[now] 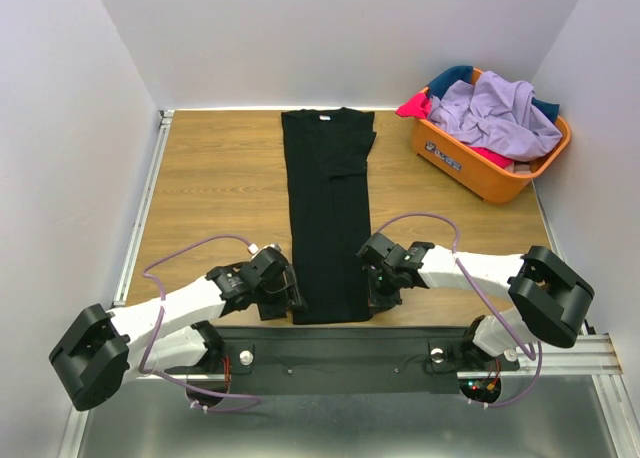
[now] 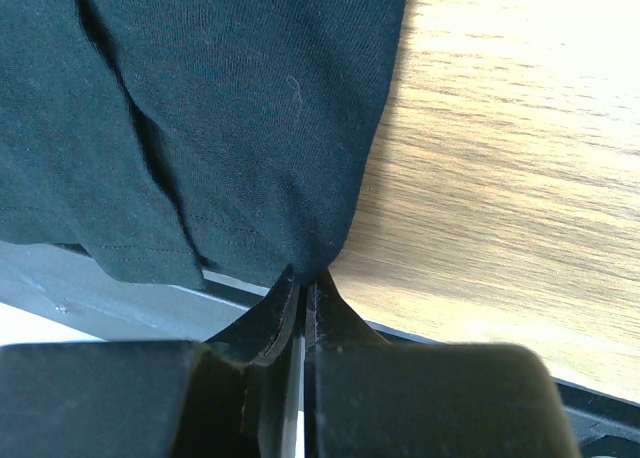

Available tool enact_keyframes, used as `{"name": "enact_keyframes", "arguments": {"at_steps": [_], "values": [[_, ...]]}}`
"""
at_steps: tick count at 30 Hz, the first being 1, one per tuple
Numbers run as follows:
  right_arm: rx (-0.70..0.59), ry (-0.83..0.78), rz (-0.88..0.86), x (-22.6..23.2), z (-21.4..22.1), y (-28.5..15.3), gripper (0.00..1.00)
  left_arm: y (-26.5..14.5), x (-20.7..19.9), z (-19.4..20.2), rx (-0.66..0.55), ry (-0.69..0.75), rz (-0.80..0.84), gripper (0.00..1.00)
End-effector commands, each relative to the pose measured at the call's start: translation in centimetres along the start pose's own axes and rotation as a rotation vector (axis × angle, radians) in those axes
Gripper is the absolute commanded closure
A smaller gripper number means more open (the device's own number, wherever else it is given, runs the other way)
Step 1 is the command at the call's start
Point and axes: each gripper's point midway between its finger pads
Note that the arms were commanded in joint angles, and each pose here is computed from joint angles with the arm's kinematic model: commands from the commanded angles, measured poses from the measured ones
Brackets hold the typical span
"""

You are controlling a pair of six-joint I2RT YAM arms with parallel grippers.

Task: Fold and stack the t-shirts
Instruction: Fold the tshirt

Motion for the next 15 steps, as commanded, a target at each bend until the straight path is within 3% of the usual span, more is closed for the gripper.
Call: {"name": "enact_keyframes", "arguments": {"at_steps": [1,6,13,15], "values": [[-0.037,-0.008,0.088,-2.0,-0.3,-0.2,0.96,0.3,-0.3,-0.1,0.002,0.047,0.015,0.30],[-0.039,0.000,0.087,-2.0,-0.2,-0.3,0.96,0.8,0.4,0.9,0.018,0.043,0.030,0.32],[-0.042,0.010,0.089,-1.9,-0.4,-0.2,0.96,0.7,0.4,1.2,0.010,0.042,0.059,0.44],[-0.046,0.011,0.085,-1.6,-0.5,-0.2,0.96,0.8,0.4,1.3,0.010,0.041,0.069,0.52]]}}
Point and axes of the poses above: each gripper's point midway between its finger pads, its own y axis out along the fingers, its own x axis along the line the jaws close on, z = x × y, and after that the axes turned 11 degrees about y, right-handed
